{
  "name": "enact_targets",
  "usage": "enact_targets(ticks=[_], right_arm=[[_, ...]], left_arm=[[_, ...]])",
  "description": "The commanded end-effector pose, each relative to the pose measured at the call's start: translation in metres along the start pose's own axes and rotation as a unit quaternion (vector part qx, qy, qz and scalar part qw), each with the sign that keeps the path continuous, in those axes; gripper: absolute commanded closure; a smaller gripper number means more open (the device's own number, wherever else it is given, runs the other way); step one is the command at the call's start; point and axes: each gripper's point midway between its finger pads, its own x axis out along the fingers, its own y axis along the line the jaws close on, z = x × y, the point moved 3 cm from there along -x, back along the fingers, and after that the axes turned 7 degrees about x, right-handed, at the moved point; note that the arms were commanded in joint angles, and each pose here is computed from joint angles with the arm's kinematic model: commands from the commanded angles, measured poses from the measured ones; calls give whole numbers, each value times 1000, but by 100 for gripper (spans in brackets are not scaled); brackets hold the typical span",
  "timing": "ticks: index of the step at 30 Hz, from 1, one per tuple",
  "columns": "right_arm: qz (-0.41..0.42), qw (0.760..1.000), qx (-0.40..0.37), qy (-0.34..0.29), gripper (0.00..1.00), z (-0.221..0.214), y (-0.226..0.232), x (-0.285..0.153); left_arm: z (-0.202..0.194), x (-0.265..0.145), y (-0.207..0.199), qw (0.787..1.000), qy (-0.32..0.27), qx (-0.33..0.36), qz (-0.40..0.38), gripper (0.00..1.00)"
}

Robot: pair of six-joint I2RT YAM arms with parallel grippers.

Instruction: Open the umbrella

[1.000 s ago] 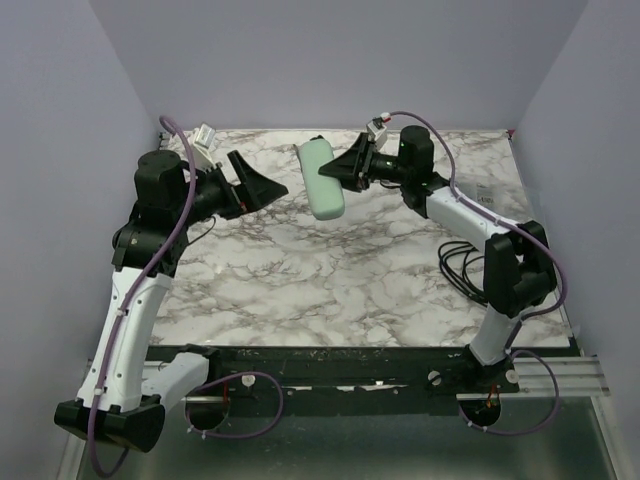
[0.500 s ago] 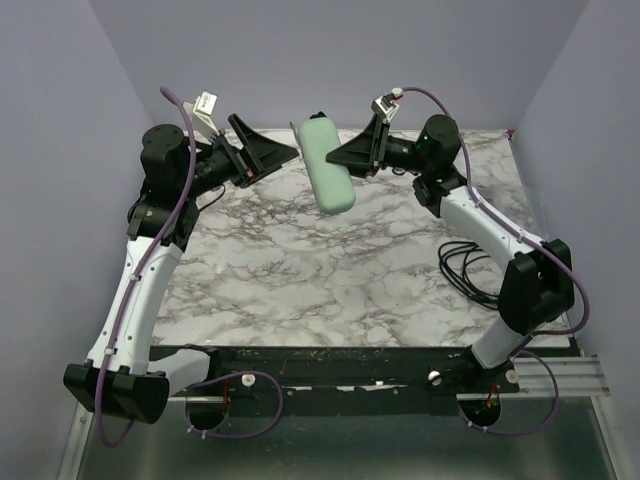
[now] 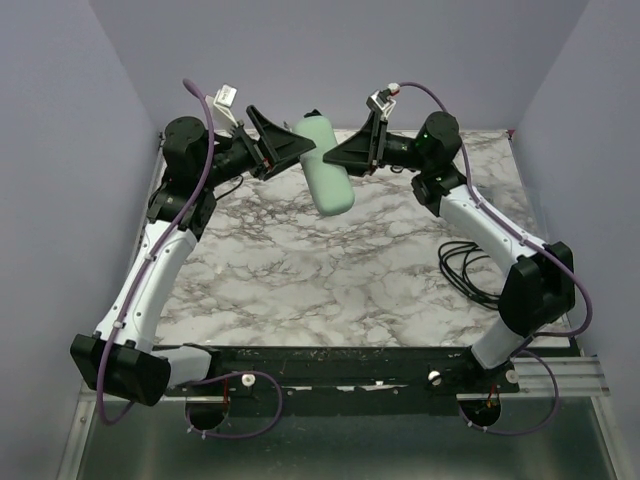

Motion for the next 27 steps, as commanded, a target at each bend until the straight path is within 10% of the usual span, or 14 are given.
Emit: enact_targets(ticks=[1, 11, 16, 18, 20, 27], right_arm=[[36, 998, -42, 14, 57, -10, 47, -2], [57, 997, -38, 32, 57, -20, 54, 0], [72, 996, -32, 50, 57, -31, 53, -2], [72, 996, -28, 52, 40, -33, 51, -3], [47, 998, -21, 47, 1, -34, 42, -4], [-285, 955, -69, -46, 0, -27, -49, -43]], left_arm=[[8, 8, -16, 1000, -16, 15, -20, 6], [1, 17, -21, 999, -6, 15, -44, 23], [-4, 18, -22, 998, 13, 7, -54, 81], [-8, 17, -19, 999, 27, 2, -40, 100], [-10, 15, -15, 999, 38, 1, -25, 100], [-44, -21, 28, 994, 71, 21, 76, 100]])
